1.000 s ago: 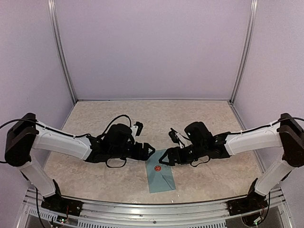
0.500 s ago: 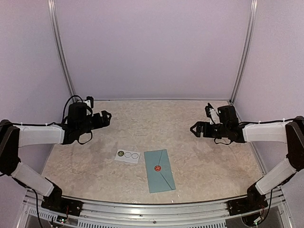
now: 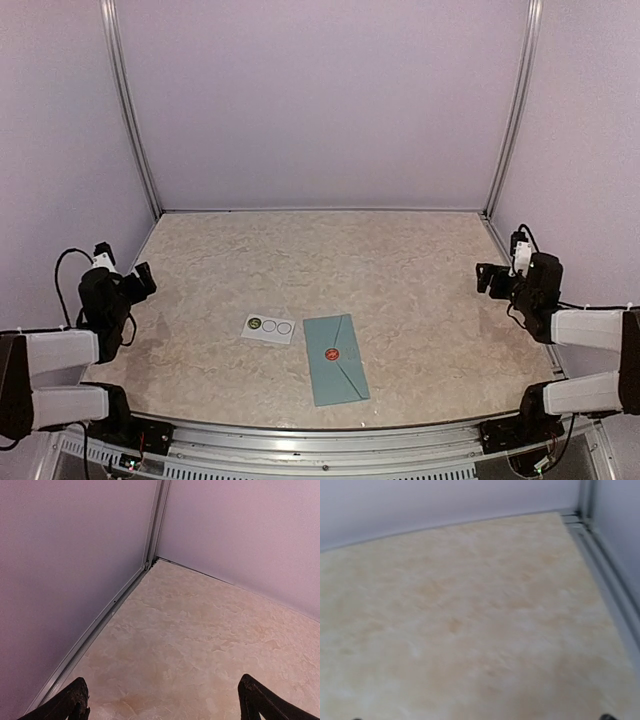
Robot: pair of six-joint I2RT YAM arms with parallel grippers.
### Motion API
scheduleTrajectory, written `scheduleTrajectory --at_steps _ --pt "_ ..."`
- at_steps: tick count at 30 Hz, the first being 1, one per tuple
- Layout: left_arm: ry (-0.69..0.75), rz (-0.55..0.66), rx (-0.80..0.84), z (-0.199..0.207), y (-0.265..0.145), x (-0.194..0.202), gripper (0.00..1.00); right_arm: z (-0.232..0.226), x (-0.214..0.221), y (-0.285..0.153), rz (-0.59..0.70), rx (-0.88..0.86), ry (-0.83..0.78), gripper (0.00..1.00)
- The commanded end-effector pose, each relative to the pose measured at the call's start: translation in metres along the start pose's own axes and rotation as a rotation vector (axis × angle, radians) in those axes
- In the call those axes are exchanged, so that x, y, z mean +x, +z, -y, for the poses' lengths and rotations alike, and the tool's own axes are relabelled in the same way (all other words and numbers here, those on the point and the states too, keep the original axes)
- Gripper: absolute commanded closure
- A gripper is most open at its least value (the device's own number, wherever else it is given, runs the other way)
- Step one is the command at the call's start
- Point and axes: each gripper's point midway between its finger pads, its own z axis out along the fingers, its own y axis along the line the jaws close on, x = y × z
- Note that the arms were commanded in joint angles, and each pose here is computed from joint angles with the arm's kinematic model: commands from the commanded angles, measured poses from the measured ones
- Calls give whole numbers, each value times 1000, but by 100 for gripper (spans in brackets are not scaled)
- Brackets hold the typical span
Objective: Place the letter into the envelope and seal it
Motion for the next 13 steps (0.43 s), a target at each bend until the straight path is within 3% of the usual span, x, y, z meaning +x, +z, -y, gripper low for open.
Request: scheduleTrajectory --at_steps 1,13 --pt "33 82 -3 2 7 -21 1 15 -27 -12 153 82 -60 0" --pt "30 88 13 4 7 -19 1 19 -22 -9 148 95 -63 0"
